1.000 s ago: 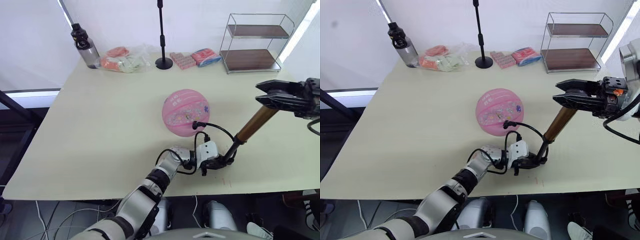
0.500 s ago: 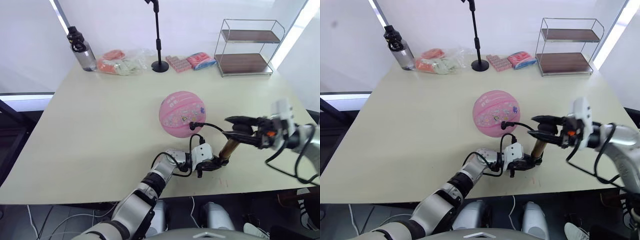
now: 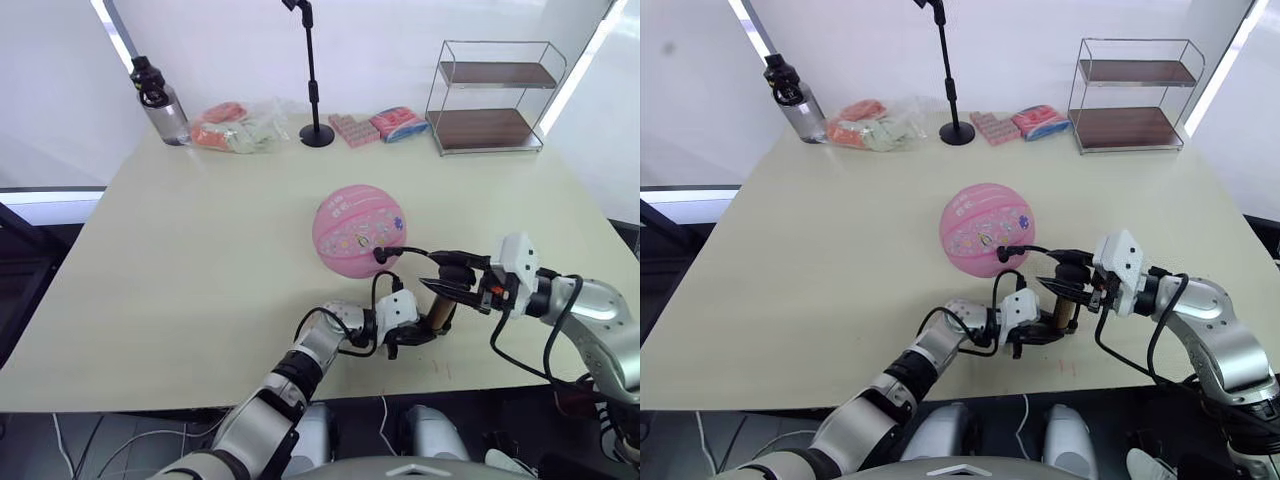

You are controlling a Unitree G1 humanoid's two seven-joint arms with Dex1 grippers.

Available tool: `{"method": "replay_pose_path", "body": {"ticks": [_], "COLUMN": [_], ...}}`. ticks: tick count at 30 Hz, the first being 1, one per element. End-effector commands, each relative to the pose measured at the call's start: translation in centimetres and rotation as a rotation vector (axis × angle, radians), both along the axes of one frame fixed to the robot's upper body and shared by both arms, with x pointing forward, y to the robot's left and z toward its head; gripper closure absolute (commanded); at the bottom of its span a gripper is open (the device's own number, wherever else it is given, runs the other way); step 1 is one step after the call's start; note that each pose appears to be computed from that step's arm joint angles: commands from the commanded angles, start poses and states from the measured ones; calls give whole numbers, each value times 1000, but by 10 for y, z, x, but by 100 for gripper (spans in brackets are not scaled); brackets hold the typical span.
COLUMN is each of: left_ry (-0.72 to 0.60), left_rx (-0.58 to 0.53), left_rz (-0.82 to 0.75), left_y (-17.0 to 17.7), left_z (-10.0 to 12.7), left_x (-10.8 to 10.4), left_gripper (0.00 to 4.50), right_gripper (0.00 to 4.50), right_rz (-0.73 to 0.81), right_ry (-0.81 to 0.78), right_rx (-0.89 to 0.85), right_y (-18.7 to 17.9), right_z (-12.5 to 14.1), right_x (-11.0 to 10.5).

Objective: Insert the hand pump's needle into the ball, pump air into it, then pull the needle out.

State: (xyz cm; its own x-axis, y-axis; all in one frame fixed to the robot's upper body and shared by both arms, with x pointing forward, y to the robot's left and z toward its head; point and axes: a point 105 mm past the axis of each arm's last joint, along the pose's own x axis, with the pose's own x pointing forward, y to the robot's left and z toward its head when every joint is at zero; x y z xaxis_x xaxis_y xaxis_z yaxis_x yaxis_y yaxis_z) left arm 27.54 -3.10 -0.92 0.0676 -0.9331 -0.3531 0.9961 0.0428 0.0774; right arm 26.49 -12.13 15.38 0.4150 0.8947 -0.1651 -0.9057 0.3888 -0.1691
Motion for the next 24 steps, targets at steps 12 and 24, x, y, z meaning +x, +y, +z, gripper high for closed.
{"method": "replay_pose_path", "body": {"ticks": [12,24], "left_ry": [113,107], "left_rx": [176,171], "left_rz": [42,47], "left_y": [37,36], "left_z": [-42,-40], "left_x": [-6,-3], "left_gripper": [343,343], "right_gripper": [287,287], "right_rz": [144,196], "right_ry": [-190,-81], "right_rx": [38,29], "right_y": [7,25], "right_z": [165,142], "right_x": [-29,-33]}}
